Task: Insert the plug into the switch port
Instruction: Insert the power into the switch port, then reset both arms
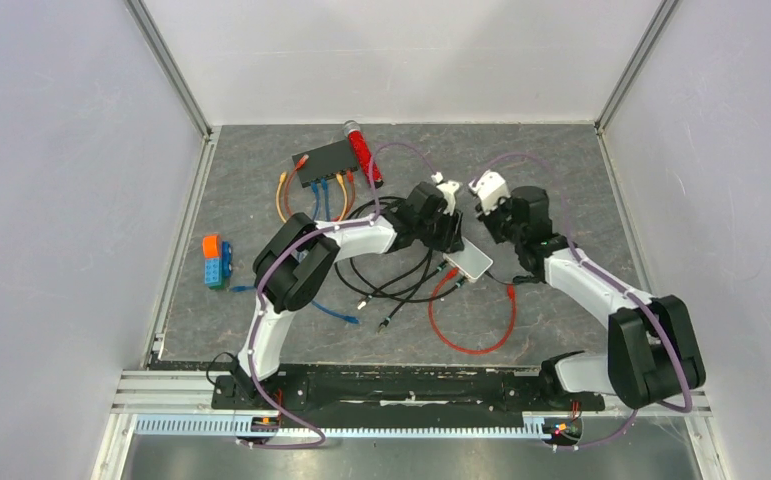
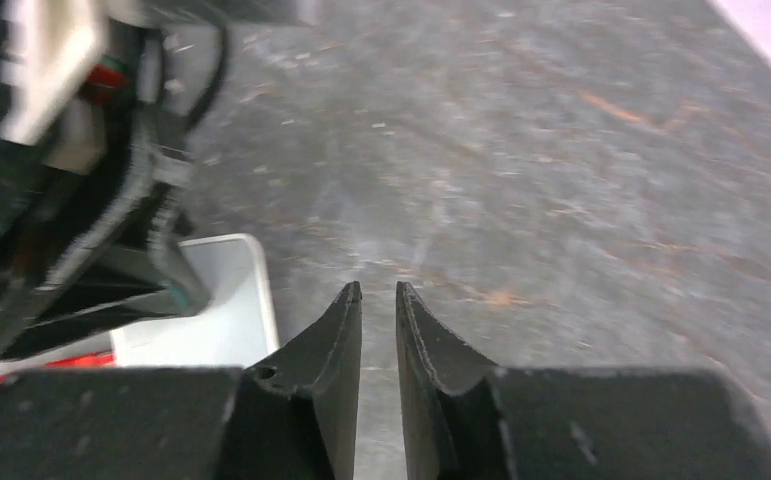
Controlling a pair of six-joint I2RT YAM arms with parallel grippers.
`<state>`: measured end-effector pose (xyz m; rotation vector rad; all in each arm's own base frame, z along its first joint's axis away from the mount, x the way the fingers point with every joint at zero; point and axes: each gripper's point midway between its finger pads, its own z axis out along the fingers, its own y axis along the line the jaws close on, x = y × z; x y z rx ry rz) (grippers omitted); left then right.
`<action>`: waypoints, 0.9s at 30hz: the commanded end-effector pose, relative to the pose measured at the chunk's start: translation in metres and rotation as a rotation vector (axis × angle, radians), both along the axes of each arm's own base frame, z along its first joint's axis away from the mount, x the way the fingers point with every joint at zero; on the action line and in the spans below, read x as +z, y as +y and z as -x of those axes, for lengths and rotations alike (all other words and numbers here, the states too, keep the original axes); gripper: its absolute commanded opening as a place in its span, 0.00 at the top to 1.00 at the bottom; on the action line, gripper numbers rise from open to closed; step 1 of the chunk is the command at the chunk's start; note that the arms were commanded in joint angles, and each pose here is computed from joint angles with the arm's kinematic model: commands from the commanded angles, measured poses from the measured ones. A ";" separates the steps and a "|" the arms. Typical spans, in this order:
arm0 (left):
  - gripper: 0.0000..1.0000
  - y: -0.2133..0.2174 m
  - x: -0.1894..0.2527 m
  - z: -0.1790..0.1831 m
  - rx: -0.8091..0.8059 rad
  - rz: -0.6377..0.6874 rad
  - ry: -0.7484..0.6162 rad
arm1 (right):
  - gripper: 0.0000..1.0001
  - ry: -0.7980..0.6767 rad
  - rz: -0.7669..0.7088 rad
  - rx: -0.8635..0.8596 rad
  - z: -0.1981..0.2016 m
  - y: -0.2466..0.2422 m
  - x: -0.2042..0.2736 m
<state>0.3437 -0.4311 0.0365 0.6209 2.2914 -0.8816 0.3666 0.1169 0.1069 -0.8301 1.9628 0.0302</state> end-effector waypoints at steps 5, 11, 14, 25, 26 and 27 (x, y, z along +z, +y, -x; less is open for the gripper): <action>0.48 0.034 0.124 -0.061 0.183 -0.006 -0.198 | 0.74 -0.134 -0.184 -0.231 -0.002 -0.033 0.080; 0.33 0.101 0.181 -0.051 0.337 -0.005 -0.277 | 0.70 0.053 -0.318 -0.214 0.037 -0.008 0.067; 0.25 0.136 0.213 -0.025 0.357 -0.036 -0.333 | 0.59 0.138 -0.360 -0.192 0.058 0.007 0.055; 0.21 0.241 0.293 0.105 0.298 0.030 -0.486 | 0.02 -0.051 -0.423 -0.265 0.093 -0.021 0.147; 0.21 0.250 0.297 0.112 0.316 0.035 -0.499 | 0.02 -0.086 -0.446 -0.274 0.097 -0.024 0.160; 0.21 0.260 0.302 0.120 0.337 0.049 -0.517 | 0.02 -0.118 -0.464 -0.290 0.100 -0.028 0.170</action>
